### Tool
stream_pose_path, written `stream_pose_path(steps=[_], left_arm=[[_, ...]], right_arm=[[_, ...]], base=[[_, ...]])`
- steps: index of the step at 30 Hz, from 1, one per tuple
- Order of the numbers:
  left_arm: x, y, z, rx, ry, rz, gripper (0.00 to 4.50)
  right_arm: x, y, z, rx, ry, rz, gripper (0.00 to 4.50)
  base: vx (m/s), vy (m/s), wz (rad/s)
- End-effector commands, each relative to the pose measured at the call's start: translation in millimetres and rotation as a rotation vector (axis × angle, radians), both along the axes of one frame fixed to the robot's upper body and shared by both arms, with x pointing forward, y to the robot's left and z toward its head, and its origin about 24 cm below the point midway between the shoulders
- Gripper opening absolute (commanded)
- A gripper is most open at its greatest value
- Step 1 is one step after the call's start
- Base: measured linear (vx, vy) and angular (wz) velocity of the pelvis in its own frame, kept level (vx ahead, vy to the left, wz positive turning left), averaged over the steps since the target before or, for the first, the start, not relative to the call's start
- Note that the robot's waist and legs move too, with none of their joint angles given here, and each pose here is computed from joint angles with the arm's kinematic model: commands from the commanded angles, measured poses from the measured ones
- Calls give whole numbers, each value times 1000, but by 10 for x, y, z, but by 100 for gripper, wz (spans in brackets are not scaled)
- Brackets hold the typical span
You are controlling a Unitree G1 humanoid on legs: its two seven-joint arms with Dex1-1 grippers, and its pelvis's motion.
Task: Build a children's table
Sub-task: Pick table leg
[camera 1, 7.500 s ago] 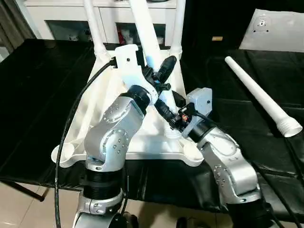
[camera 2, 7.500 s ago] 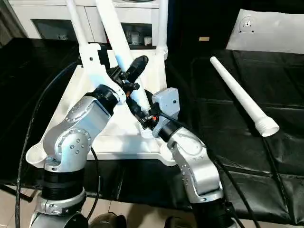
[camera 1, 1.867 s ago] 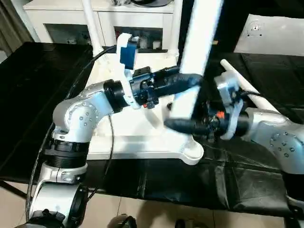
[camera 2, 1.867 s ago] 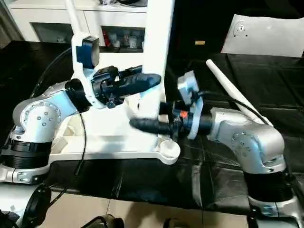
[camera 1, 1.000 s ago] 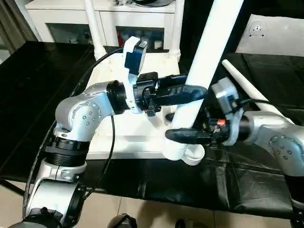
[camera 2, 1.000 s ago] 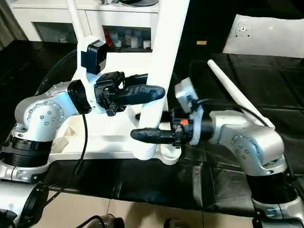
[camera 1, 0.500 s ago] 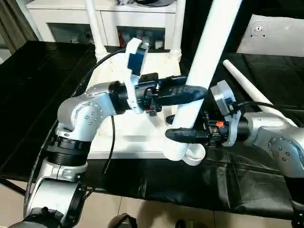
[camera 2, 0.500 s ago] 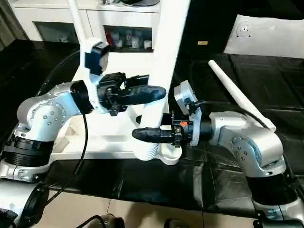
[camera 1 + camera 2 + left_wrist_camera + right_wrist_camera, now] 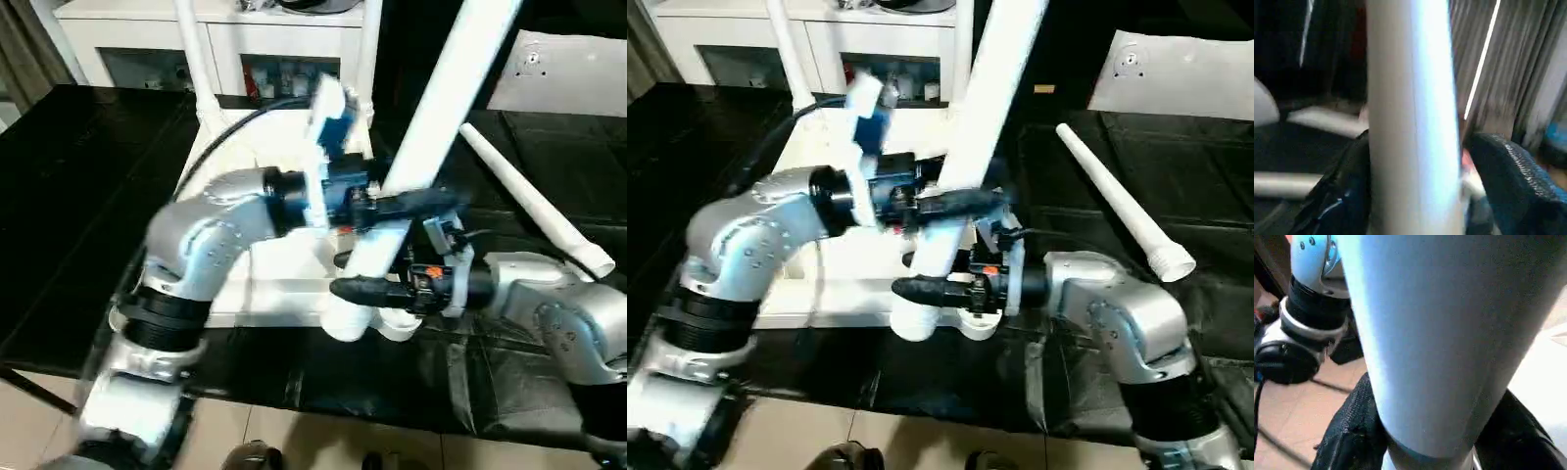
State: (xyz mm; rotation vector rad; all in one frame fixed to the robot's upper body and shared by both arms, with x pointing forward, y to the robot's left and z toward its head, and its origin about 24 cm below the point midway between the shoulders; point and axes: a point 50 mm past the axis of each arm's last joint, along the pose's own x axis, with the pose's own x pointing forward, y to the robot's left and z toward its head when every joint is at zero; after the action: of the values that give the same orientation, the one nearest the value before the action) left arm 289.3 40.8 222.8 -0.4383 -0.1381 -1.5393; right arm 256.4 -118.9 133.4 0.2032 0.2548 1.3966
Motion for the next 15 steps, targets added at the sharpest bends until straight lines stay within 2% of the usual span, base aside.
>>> stream_pose_path(steps=[1,3,4,6,9,10,11,12,13,14,15], left_arm=[[-5,81,102,-110,26,7,352],[18,126,162,-247,89,12,366],[51,173,196,-364,141,35,374],[65,194,206,-410,157,52,382],[218,291,202,-494,241,197,385],[218,291,202,-494,241,197,385],[296,343,131,-427,243,294,385],[332,363,54,-317,208,362,385],[333,388,-68,-119,87,429,385],[329,392,-92,-83,63,436,385],[317,414,-257,119,-17,461,385]], right_arm=[[-2,-31,63,41,-20,-31,190],[-20,-30,85,104,-7,-52,190],[-50,-21,117,183,8,-73,190],[-64,-17,129,216,13,-87,189],[-43,-30,135,279,7,-199,189],[-43,-30,135,279,7,-199,189],[4,-44,85,211,-28,-306,189],[34,-57,35,130,-58,-376,189],[58,-81,-24,33,-95,-454,189],[61,-86,-33,18,-100,-467,189],[73,-122,-65,-34,-115,-531,189]], base=[[0,0,0],[0,0,0],[0,0,0],[0,0,0],[0,0,0],[0,0,0],[0,0,0],[0,0,0],[0,0,0],[0,0,0],[0,0,0]])
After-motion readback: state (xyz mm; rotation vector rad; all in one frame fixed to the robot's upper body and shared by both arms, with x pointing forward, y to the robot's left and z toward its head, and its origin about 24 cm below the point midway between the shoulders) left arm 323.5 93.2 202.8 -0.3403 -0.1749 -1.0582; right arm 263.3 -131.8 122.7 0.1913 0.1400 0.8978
